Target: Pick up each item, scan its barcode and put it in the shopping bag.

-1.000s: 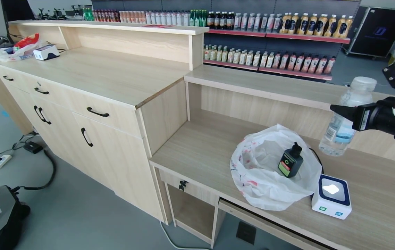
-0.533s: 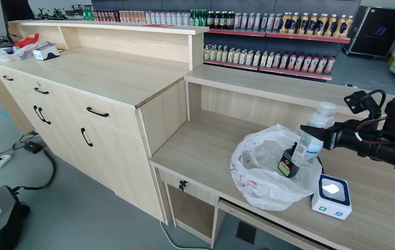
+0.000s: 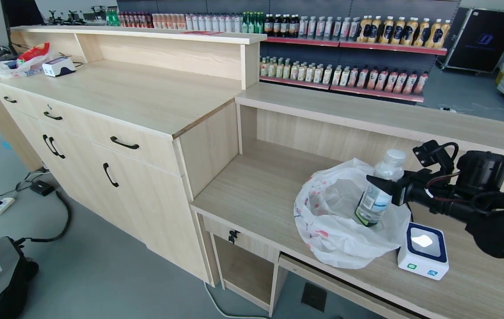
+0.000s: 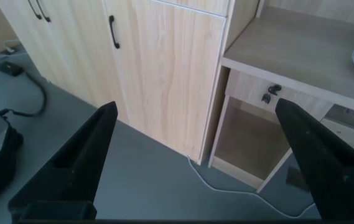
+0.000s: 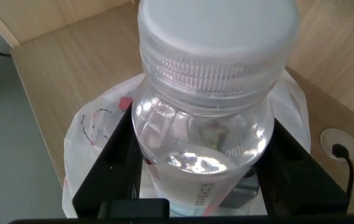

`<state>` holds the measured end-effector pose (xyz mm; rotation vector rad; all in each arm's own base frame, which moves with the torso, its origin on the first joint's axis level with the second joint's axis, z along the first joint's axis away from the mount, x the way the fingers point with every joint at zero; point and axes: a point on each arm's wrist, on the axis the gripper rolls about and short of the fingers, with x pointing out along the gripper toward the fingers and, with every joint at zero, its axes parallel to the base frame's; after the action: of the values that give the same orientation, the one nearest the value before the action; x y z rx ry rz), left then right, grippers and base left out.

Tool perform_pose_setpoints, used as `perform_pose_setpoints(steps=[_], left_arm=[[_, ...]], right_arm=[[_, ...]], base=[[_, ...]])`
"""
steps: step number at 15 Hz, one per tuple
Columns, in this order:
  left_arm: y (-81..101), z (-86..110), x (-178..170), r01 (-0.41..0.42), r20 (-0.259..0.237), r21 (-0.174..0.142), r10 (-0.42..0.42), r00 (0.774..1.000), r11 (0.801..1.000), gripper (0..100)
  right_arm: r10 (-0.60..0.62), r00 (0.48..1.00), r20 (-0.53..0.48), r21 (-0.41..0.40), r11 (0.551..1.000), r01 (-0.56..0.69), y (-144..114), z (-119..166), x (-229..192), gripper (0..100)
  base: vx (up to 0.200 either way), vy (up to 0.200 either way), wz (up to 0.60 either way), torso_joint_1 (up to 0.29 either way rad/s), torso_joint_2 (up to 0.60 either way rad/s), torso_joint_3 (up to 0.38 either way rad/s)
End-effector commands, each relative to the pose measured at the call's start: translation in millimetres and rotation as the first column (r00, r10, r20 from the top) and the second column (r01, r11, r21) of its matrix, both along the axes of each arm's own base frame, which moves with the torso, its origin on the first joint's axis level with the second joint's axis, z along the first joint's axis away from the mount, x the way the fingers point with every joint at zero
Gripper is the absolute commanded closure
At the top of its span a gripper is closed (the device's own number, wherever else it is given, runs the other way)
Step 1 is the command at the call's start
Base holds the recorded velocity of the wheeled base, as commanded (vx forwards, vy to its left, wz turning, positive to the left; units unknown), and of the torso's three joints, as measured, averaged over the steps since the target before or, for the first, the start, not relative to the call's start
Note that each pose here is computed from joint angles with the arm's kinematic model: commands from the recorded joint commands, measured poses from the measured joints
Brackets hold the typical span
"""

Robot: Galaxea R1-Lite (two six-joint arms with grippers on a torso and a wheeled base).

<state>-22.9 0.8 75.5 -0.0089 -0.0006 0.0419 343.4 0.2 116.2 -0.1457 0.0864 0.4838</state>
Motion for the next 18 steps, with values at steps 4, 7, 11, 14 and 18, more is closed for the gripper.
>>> perform_pose_setpoints(steps=[4,7,11,14,18], left_arm=[[0.0,0.0,0,-0.001,0.000,0.000,0.001,1.000,1.000,0],[0.0,0.0,0,-0.001,0.000,0.000,0.001,1.000,1.000,0],[0.0,0.0,0,-0.001,0.000,0.000,0.001,1.000,1.000,0],[0.0,0.0,0,-0.001,0.000,0.000,0.001,1.000,1.000,0],[0.0,0.0,0,-0.001,0.000,0.000,0.001,1.000,1.000,0]], right_arm=[[0.020,1.000,-0.023,0.003,1.000,-0.020,1,-35,15,100],[0.024,0.999,-0.023,0.004,1.000,-0.024,3,-43,19,100],[0.044,0.999,0.013,0.005,0.999,-0.044,10,-56,27,100],[0.050,0.999,0.001,0.007,0.999,-0.050,12,-65,29,100],[0.057,0.998,0.004,0.008,0.998,-0.057,13,-70,34,100]], base=[[0.000,0.000,0.00,0.000,0.00,0.000],[0.000,0.000,0.00,0.000,0.00,0.000],[0.000,0.000,0.00,0.000,0.00,0.000],[0.000,0.000,0.00,0.000,0.00,0.000],[0.000,0.000,0.00,0.000,0.00,0.000]])
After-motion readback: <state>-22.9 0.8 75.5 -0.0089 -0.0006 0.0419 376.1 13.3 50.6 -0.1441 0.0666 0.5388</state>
